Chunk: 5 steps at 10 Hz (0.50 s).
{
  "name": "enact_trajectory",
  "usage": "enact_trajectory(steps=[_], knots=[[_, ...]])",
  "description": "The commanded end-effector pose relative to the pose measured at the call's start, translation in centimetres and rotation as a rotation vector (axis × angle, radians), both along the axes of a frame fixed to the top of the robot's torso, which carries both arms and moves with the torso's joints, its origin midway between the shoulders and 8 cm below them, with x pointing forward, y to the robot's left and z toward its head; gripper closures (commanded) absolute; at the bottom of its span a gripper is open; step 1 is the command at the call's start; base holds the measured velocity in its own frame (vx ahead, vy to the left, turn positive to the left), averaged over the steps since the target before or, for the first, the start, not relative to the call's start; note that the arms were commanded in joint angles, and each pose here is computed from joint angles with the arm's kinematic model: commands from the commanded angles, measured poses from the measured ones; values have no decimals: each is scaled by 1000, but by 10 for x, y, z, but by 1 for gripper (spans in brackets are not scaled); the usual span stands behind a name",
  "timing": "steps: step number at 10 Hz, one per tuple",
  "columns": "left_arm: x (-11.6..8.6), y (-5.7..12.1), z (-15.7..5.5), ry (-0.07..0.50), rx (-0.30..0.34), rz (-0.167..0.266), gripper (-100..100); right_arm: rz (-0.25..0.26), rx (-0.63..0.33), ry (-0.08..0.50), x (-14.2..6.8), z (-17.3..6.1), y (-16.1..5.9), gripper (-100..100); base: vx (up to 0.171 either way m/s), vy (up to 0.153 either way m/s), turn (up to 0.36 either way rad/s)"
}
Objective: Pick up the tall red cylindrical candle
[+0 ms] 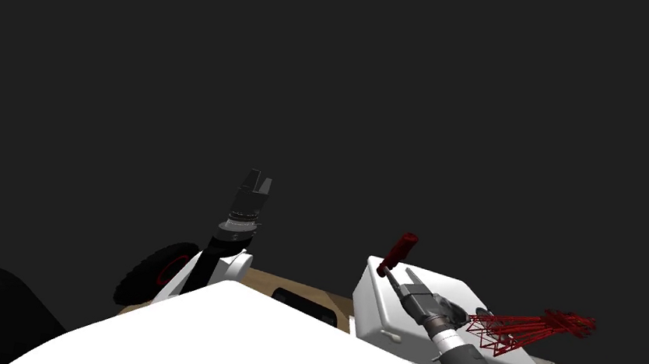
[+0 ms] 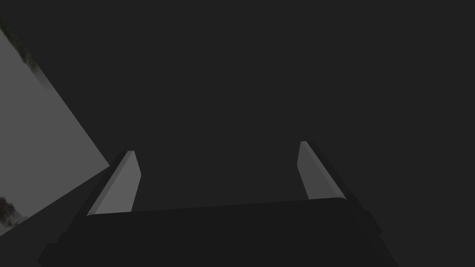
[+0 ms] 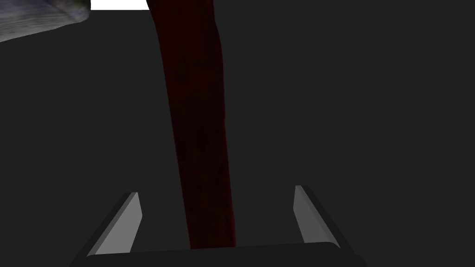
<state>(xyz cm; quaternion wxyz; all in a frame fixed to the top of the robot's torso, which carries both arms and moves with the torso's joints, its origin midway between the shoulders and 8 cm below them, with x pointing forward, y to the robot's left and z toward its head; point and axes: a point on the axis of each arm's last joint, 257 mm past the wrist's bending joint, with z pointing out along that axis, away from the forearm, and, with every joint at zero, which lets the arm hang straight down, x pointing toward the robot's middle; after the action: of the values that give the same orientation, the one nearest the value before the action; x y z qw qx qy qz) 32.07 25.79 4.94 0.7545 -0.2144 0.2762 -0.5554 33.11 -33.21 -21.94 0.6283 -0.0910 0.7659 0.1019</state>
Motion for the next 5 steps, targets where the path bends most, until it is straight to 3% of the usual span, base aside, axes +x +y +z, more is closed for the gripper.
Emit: enact_trajectory(steps=[1,2,3,5], knots=[[0,0,0,0,0,0,0,-15,-8,2,7,-5,-10,-100,9,-8,5],[0,0,0,0,0,0,0,26,39,19,11,-15,6,-100,-113,18,85],[0,0,0,0,0,0,0,19,34,15,18,-17,1,-100,-146,36,46],[0,0,0,0,0,0,0,2,20,2,35,-19,-12,-100,-45,11,-8]])
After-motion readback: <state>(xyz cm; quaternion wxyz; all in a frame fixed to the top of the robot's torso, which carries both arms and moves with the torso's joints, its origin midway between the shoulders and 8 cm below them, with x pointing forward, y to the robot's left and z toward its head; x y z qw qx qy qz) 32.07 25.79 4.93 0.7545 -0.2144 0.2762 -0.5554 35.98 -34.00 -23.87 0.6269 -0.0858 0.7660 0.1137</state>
